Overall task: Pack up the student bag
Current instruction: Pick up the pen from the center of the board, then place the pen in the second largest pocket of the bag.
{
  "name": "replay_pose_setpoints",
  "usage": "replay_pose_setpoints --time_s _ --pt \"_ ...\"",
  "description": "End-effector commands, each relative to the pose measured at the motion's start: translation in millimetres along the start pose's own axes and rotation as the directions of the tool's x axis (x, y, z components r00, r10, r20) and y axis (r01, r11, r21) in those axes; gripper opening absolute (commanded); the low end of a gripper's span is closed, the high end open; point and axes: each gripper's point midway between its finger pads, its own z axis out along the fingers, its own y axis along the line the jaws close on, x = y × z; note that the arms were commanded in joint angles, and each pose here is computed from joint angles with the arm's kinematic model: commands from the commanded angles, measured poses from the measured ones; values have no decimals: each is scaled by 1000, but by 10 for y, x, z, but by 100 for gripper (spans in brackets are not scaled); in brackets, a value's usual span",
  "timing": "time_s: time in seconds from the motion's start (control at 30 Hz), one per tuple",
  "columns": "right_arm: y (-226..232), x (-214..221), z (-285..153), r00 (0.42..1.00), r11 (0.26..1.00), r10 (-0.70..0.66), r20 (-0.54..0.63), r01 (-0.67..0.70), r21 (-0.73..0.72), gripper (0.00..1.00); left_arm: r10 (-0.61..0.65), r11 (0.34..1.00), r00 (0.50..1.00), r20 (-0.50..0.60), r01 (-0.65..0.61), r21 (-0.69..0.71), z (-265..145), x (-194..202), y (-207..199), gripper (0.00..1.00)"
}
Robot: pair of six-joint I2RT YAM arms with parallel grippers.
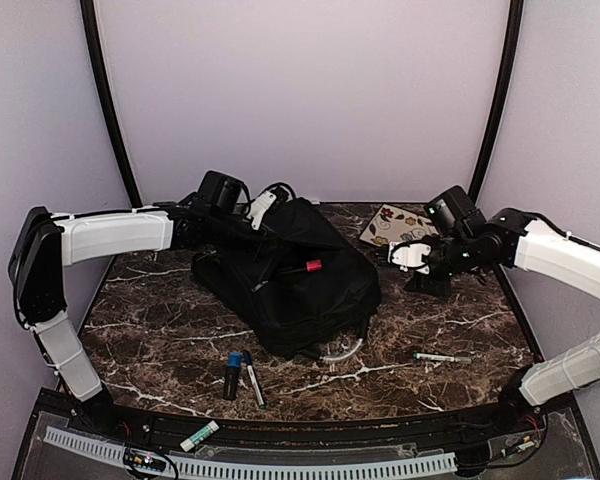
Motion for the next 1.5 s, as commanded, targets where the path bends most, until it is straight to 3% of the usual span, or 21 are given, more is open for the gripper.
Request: replay_pose_setpoints --time_s 0.0,0.2,0.33,0.73,0.93,1.1,1.23,1.33,1.47 --pt "568 624 23 983 967 70 -167 -108 -232 48 108 994 960 259 -97 -53 -475 -582 -48 0" --pt "1067 979 92 954 910 101 -281 -202 -361 46 121 993 963 240 -119 -22 -509 -570 -120 0" --pt "1201 1250 198 926 913 89 -366 -223 -343 45 108 994 957 270 -108 -16 -570 -591 -143 0" --pt "1312 1657 414 883 906 53 -466 -238 -349 42 97 994 955 280 -108 25 -610 -570 -226 0" --pt "1341 1759 506 869 908 44 -493 -240 -342 32 94 994 951 294 -108 31 -642 -584 -246 0" --pt "1313 1813 571 858 917 41 -511 -235 -321 17 87 994 953 290 -104 42 -621 -568 -257 0" --pt "1086 1493 536 884 909 101 -457 -269 -319 6 82 993 951 298 -104 59 -638 -602 -287 0" --pt "732 971 419 926 908 162 -342 -276 -317 4 69 992 952 297 -97 81 -629 -595 -317 0" --pt "210 256 222 975 947 146 -168 -187 -262 3 43 988 951 306 -85 125 -628 -604 -371 0"
